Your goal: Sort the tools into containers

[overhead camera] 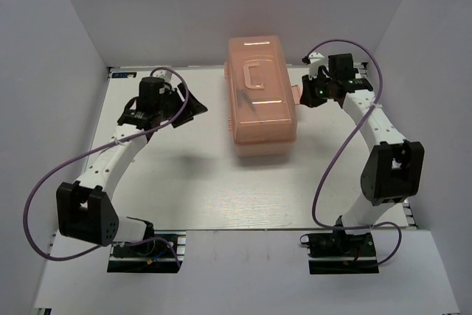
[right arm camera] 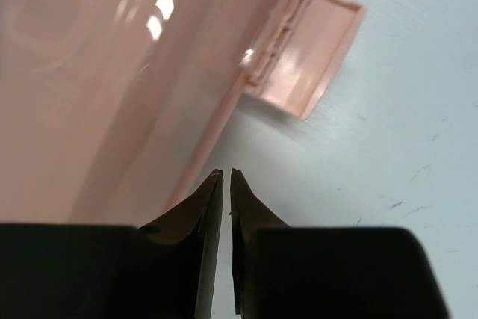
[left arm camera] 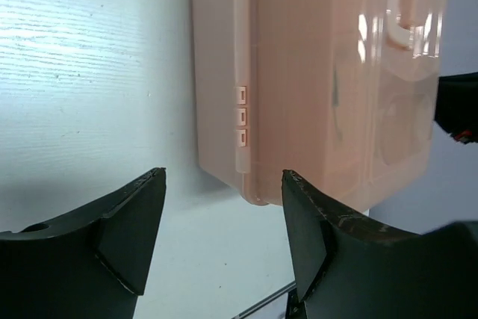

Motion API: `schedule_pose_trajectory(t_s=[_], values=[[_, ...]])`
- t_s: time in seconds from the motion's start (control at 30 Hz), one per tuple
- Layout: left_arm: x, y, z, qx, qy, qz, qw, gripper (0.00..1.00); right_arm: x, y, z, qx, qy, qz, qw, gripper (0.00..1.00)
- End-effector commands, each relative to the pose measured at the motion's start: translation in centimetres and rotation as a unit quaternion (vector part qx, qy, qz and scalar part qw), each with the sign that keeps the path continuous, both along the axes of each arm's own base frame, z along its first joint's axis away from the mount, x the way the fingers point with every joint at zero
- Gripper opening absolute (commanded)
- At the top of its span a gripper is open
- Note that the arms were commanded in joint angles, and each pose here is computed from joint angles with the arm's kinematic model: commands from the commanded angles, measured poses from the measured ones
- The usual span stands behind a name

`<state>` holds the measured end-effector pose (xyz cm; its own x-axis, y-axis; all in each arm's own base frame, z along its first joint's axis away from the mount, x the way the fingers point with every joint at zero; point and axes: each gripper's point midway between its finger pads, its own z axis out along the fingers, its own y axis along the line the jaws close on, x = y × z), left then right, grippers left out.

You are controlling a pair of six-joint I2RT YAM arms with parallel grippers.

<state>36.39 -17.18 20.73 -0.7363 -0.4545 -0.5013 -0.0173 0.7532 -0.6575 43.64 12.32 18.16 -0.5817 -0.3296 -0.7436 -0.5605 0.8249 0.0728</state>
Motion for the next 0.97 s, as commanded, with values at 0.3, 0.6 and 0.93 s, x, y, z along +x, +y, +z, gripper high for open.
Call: schedule_pose_trajectory(t_s=[0.3, 0.6, 0.93], values=[[-2.8, -0.1, 2.8, 0.021, -0.085, -0.063, 0.994, 0.8, -2.2, 1.7, 0.7, 0.033, 0.021, 0.037, 0.999, 0.11], [-5.4, 1.9, 10.2, 0.1, -0.232, -0.094, 0.963, 1.0, -4.9, -2.9, 6.4, -0.037, -0.107, -0.036, 0.993, 0.78], [-5.3, 2.5, 13.9, 0.102, -0.297, -0.077, 0.946, 1.0, -13.2, -0.7, 8.7, 0.063, -0.051, -0.042, 0.996, 0.9]])
